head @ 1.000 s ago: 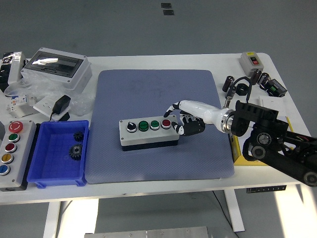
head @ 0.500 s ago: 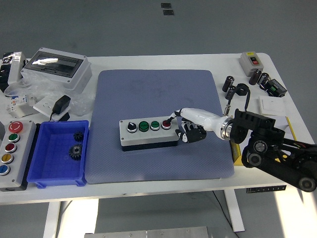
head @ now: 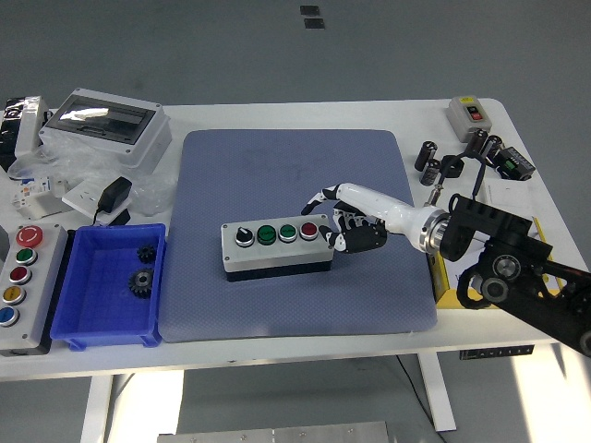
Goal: Pick up the button,place it on the desk,press the button,press the button
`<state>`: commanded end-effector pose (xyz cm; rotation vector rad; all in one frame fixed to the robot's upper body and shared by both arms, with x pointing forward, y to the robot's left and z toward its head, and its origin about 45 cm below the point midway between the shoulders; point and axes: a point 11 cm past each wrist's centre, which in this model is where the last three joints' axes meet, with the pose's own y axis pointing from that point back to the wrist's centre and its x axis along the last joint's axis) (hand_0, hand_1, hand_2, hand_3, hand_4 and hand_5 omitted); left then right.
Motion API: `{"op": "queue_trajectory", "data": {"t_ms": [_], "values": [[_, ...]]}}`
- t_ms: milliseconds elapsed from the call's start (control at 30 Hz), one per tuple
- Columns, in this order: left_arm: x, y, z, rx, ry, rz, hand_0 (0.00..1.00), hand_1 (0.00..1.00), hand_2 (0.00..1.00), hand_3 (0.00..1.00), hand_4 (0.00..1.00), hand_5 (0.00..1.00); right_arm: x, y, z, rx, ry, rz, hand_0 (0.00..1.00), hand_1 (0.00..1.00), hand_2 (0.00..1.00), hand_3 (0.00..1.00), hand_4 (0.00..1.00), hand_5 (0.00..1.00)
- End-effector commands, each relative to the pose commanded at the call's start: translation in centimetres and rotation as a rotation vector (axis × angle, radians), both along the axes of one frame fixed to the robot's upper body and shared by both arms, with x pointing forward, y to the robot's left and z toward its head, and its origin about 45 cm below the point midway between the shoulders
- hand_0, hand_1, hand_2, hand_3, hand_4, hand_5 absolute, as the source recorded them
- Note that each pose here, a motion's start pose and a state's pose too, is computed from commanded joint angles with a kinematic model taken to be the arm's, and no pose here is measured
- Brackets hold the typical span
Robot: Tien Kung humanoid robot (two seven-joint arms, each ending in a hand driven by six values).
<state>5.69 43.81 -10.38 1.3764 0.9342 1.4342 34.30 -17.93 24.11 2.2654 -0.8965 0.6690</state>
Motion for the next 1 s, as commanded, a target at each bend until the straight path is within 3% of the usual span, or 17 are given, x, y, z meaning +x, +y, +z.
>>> {"op": "queue_trajectory", "data": {"t_ms": [100,200,233,400,433,600,633,800,833,1000], "values": [[-0.12,-0.1,0.0,-0.001,0.001,0.001,0.634,0.588,0.539,0.602,0.695,0.406,-0.1,-0.2,0.6,0.132,0.002,-0.039,0.002,0.094,0.177,0.730,0.429,0.065],[-0.43,-0.3,-0.2,-0.005,0.003,0.005,0.634,0.588,0.539,0.602,0.695,0.406,-0.2,-0.5,1.3,0.319,-0.037,-0.125,0.002,0.094,0.177,0.730,0.429,0.065],[-0.62,-0.4,-0.2,-0.007,0.006,0.008,0.633,0.587,0.540,0.602,0.696,0.424,-0.2,-0.9,1.5,0.391,-0.054,-0.164,0.002,0.133,0.210,0.738,0.481,0.103],[-1.38,-0.7,-0.5,-0.012,0.020,0.016,0.633,0.587,0.540,0.602,0.696,0.424,-0.3,-3.9,2.4,0.720,-0.121,-0.371,0.002,0.133,0.210,0.738,0.481,0.103],[-1.39,-0.7,-0.5,-0.011,0.020,0.016,0.634,0.587,0.539,0.603,0.697,0.430,-0.3,-4.8,2.3,0.764,-0.132,-0.413,0.126,0.275,0.408,0.801,0.842,0.537],[-0.82,-0.6,-0.3,-0.009,0.002,0.006,0.634,0.587,0.539,0.603,0.697,0.430,0.0,-9.1,1.9,0.956,-0.185,-0.580,0.126,0.275,0.408,0.801,0.842,0.537],[-0.68,-0.6,-0.3,-0.010,-0.002,0.003,0.634,0.587,0.540,0.603,0.699,0.433,0.1,-9.6,1.9,0.985,-0.189,-0.597,0.462,0.628,0.681,0.865,0.923,0.621],[-0.21,-0.7,-0.3,-0.012,-0.016,-0.013,0.634,0.587,0.540,0.603,0.699,0.433,0.1,-11.4,1.1,1.090,-0.169,-0.673,0.462,0.628,0.681,0.865,0.923,0.621],[-0.22,-0.7,-0.3,-0.011,-0.015,-0.013,0.634,0.587,0.543,0.603,0.699,0.433,0.1,-11.6,1.0,1.099,-0.165,-0.682,0.783,0.794,0.829,0.909,0.998,0.998],[-0.58,-0.2,-0.2,0.003,0.003,-0.006,0.634,0.587,0.543,0.603,0.699,0.433,0.2,-11.9,0.8,1.102,-0.171,-0.701,0.783,0.794,0.829,0.909,0.998,0.998]]}}
